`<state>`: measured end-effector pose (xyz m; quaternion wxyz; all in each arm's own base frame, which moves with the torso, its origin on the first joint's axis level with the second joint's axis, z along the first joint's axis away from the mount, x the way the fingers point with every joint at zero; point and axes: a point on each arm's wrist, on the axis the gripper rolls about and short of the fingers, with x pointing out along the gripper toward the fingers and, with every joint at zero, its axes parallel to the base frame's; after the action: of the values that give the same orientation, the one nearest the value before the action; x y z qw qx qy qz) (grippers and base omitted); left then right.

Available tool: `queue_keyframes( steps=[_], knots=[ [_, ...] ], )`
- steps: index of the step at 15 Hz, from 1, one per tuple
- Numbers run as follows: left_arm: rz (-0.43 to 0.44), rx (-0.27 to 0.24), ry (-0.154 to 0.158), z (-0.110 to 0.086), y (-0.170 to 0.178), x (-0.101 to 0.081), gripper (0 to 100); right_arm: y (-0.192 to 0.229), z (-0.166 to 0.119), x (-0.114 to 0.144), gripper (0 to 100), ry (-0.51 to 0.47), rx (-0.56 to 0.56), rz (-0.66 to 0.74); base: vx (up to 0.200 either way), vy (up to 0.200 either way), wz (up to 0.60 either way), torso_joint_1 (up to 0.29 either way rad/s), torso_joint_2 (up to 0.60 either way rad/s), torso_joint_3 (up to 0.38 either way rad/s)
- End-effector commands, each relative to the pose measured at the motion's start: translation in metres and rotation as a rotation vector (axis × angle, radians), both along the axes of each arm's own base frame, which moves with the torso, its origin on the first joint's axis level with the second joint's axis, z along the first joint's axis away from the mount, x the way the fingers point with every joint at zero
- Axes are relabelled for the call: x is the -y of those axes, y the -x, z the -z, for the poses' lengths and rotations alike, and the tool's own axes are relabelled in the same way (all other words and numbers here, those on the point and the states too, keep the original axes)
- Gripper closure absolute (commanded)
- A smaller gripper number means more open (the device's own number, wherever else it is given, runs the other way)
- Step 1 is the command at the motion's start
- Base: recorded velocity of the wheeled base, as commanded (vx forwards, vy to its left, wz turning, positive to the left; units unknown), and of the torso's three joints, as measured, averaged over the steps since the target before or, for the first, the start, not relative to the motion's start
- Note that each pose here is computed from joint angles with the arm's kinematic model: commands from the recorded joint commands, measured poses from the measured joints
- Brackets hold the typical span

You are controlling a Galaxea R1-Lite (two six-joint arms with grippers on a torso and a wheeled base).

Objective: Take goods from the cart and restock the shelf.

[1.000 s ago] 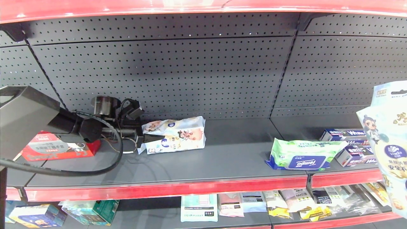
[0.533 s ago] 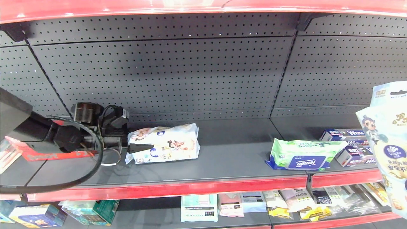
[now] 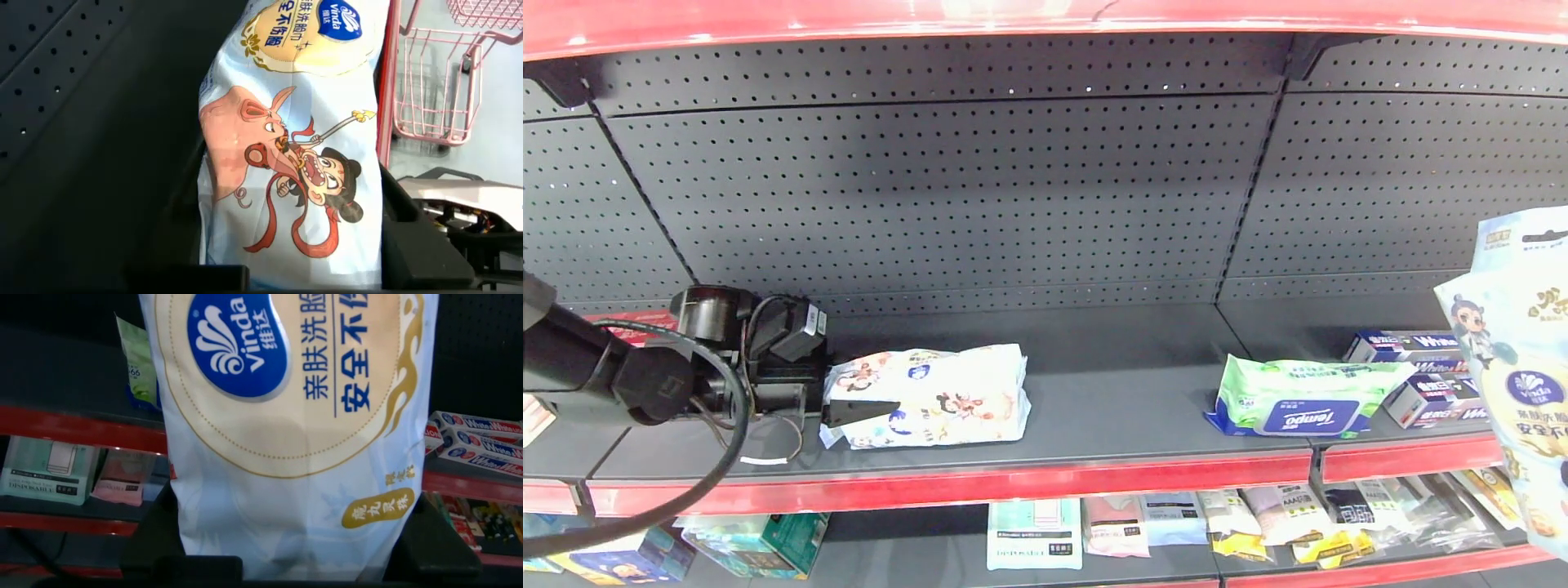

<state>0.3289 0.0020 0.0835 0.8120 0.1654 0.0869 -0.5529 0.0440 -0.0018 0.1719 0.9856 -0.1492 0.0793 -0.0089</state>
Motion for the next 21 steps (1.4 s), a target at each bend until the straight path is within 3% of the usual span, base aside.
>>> queue_keyframes(
  steps=[1,10,13,21],
  knots=[
    [0.003,0.01,-0.003,-0.001,0.003,0.0,100,0.0,0.0,0.0,100,0.0,-0.002,0.0,0.0,0.0,0.0,0.0,0.0,0.0],
    [0.027,-0.011,-0.009,0.013,0.018,0.0,100,0.0,-0.001,0.0,100,0.001,0.004,0.003,0.0,0.0,0.0,0.0,0.0,0.0],
    [0.002,-0.02,-0.013,0.016,0.021,-0.008,100,0.0,-0.002,0.0,100,0.001,0.004,0.003,0.0,0.0,0.0,0.0,0.0,0.0],
    [0.01,-0.021,0.005,0.02,0.024,-0.013,100,0.0,-0.002,0.0,100,0.001,0.004,0.003,0.0,0.0,0.0,0.0,0.0,0.0]
  ],
)
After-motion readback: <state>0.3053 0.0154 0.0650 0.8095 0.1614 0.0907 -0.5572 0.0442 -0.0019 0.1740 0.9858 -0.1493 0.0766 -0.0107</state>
